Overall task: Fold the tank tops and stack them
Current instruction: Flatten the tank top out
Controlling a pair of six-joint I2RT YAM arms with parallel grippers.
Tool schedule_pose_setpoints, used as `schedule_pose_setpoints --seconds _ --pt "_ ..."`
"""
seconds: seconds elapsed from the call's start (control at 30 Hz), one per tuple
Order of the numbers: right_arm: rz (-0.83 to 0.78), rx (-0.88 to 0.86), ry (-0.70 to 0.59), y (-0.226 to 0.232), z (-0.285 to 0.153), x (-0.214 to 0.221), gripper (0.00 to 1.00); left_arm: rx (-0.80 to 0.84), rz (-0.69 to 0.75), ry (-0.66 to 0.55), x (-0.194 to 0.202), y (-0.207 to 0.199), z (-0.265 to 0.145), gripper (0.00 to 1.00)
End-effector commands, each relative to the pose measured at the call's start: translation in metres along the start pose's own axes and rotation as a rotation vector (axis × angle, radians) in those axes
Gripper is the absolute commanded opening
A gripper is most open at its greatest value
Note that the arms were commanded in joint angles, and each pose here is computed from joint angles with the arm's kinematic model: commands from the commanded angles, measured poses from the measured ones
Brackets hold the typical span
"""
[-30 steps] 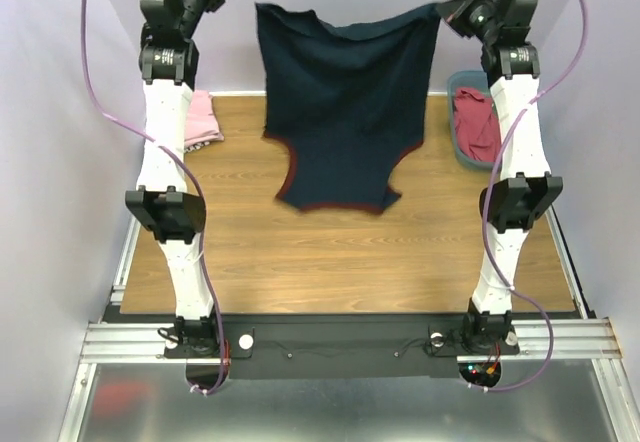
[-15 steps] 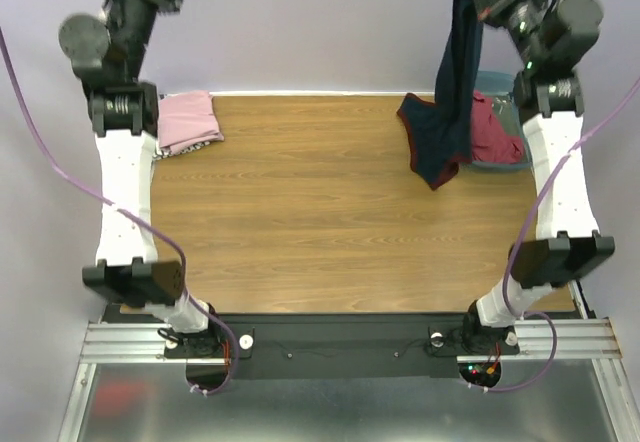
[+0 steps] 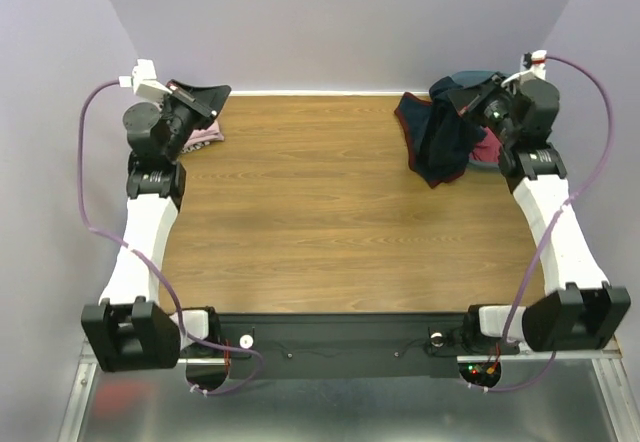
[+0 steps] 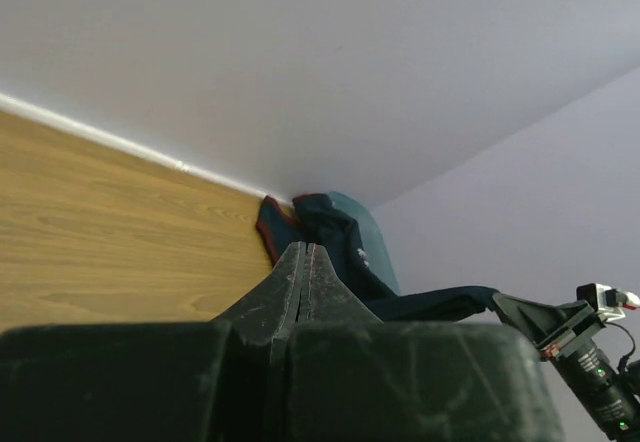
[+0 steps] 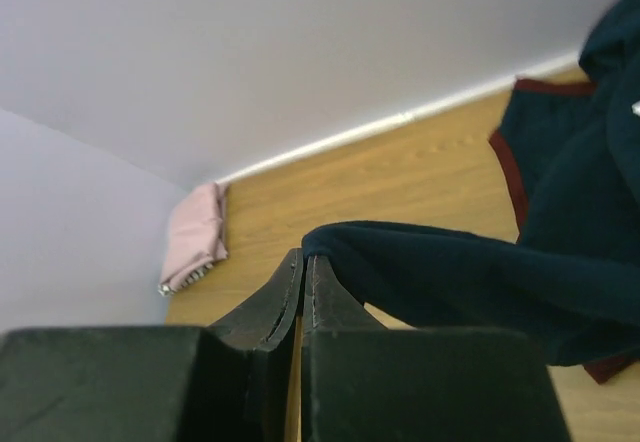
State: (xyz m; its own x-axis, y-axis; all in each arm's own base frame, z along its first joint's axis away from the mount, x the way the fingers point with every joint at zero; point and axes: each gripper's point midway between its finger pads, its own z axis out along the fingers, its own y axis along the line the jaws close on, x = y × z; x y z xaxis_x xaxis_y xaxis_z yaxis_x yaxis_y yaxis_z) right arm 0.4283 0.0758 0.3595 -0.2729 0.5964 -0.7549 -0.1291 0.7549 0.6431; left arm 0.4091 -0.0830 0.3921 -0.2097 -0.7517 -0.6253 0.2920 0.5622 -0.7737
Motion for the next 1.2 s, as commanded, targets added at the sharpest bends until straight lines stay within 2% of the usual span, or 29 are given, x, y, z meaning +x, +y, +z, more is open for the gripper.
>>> schedule_pose_setpoints --seconds 0.0,0.1,0.17,0.2,0.27,0.3,0.33,0.4,0.47,0.53,0.77,0.8,0.9,0.93,0.97,1.17 --pt "-0.087 -0.131 -0.167 0.054 -0.040 -0.054 0.00 0.198 0.127 -0.144 -0.040 -0.081 -0.041 0.00" --pt "-0.088 -0.168 -0.148 0.063 -0.044 -0.053 0.00 0.200 0.093 -0.104 -0.024 -0.076 -0.045 0.00" --pt "-0.086 -0.171 -0.141 0.064 -0.043 -0.052 0.00 0.209 0.077 -0.024 0.014 -0.073 -0.038 0.00" --pt "-0.088 -0.153 -0.147 0.060 -0.043 -0.053 0.01 0.200 0.049 0.035 0.047 -0.069 -0.031 0.00" --pt "-0.092 -0.125 -0.157 0.056 -0.044 -0.055 0.00 0.218 0.042 0.087 0.079 -0.068 -0.024 0.00" --pt "-0.097 -0.108 -0.159 0.054 -0.044 -0.056 0.00 0.227 0.030 0.117 0.095 -0.068 -0.020 0.02" --pt "-0.110 -0.077 -0.181 0.050 -0.044 -0.062 0.00 0.223 0.009 0.194 0.131 -0.062 -0.013 0.04" --pt "-0.121 -0.034 -0.198 0.044 -0.043 -0.068 0.00 0.247 0.000 0.240 0.158 -0.064 -0.006 0.08" --pt "-0.150 0.015 -0.257 0.044 -0.047 -0.089 0.00 0.260 -0.009 0.304 0.196 -0.067 0.003 0.23" --pt "-0.173 0.016 -0.308 0.054 -0.056 -0.106 0.01 0.261 -0.016 0.351 0.225 -0.068 0.012 0.28" --pt "-0.189 -0.118 -0.247 0.086 -0.078 -0.096 0.00 0.265 -0.043 0.461 0.288 -0.067 0.040 0.45" --pt "-0.198 -0.132 -0.235 0.089 -0.081 -0.093 0.00 0.302 -0.046 0.466 0.292 -0.078 0.043 0.47" --pt "-0.208 -0.162 -0.225 0.099 -0.088 -0.094 0.00 0.333 -0.051 0.524 0.324 -0.080 0.057 0.49" --pt "-0.209 -0.166 -0.230 0.101 -0.090 -0.097 0.01 0.356 -0.052 0.506 0.318 -0.089 0.060 0.49" --pt "-0.213 -0.173 -0.228 0.105 -0.092 -0.098 0.01 0.363 -0.062 0.537 0.334 -0.087 0.062 0.49" --pt "-0.234 -0.207 -0.263 0.127 -0.103 -0.119 0.00 0.369 -0.085 0.563 0.362 -0.081 0.088 0.52"
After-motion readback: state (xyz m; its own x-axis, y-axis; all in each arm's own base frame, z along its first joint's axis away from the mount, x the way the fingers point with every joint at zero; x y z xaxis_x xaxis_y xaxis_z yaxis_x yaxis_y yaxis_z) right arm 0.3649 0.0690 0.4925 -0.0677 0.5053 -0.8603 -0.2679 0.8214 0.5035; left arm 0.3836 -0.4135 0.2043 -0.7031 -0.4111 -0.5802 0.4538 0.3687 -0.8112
